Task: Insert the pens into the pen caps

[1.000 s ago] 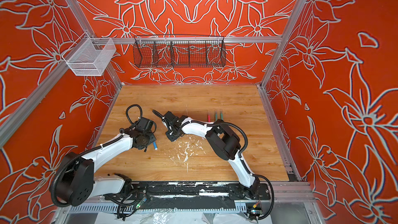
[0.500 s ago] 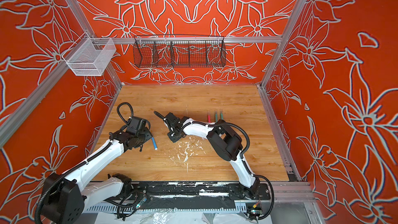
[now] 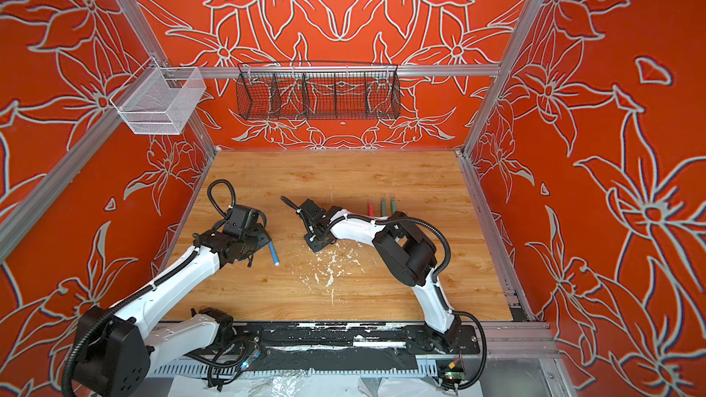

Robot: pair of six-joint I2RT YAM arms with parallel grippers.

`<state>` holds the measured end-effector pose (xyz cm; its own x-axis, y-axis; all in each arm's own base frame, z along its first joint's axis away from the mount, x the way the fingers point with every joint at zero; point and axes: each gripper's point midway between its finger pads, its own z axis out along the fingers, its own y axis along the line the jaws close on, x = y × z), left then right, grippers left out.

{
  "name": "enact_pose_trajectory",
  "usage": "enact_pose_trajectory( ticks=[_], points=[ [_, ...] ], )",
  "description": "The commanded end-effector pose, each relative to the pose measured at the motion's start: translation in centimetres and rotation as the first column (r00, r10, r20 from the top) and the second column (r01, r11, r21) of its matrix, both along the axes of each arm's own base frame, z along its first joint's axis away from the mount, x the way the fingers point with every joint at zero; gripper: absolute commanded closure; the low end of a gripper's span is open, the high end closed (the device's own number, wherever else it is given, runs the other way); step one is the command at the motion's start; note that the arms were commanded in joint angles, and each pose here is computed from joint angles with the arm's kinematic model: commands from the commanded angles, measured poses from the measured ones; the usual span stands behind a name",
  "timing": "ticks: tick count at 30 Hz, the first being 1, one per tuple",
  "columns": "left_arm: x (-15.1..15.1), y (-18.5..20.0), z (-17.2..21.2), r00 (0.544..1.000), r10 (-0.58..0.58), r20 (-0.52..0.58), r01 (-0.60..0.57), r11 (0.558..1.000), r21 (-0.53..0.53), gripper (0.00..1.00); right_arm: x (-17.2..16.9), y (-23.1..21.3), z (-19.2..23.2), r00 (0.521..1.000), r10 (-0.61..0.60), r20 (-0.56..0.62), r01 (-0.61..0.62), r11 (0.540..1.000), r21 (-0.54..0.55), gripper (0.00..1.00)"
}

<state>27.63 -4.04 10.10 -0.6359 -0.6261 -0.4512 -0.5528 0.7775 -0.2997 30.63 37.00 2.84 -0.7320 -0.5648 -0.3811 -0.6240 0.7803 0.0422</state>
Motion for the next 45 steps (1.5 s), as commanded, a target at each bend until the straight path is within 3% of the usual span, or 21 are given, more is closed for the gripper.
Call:
enact_pose_trajectory(
  ticks=[1,7,12,18,23,31,36,41,45],
  points=[
    [0.5,0.1,0.8,1.0,-0.002,0.025,0.002,1.0,0.002,0.41,0.2,-0.9,1.2,0.999,-0.035,0.024,0.035,0.999,-0.023,0.77],
    [0.8,0.0,1.3,0.999,-0.022,0.037,0.021,1.0,0.008,0.4,1.2,-2.0,2.5,0.991,-0.093,0.092,0.096,0.995,-0.032,0.82],
    [1.6,-1.1,1.2,0.996,-0.077,0.046,0.078,0.997,-0.017,0.36,3.2,-6.0,3.2,0.957,-0.256,0.135,0.262,0.965,-0.026,0.85],
    [1.7,-2.2,-1.5,0.991,-0.112,-0.073,0.109,0.993,-0.045,0.36,4.0,-12.4,2.0,0.872,-0.478,0.103,0.483,0.876,-0.019,0.84],
    [1.5,-2.7,-3.8,0.972,-0.132,-0.193,0.125,0.991,-0.05,0.39,3.9,-13.4,1.1,0.838,-0.544,0.046,0.544,0.839,0.009,0.82],
    [0.7,-2.9,-5.7,0.961,-0.136,-0.242,0.124,0.99,-0.065,0.39,4.0,-13.6,-0.1,0.82,-0.572,0.019,0.572,0.82,0.002,0.74],
    [0.8,-3.0,-6.8,0.957,-0.146,-0.25,0.132,0.989,-0.069,0.4,4.1,-13.5,1.2,0.821,-0.57,0.021,0.57,0.822,0.026,0.67],
    [0.6,-3.1,-8.2,0.946,-0.151,-0.288,0.137,0.988,-0.068,0.42,3.8,-12.2,5.2,0.868,-0.497,0.011,0.493,0.863,0.114,0.62],
    [0.4,-3.1,-9.0,0.936,-0.153,-0.317,0.139,0.988,-0.066,0.5,3.0,-11.4,7.7,0.898,-0.441,0.006,0.435,0.888,0.152,0.61]
  ],
)
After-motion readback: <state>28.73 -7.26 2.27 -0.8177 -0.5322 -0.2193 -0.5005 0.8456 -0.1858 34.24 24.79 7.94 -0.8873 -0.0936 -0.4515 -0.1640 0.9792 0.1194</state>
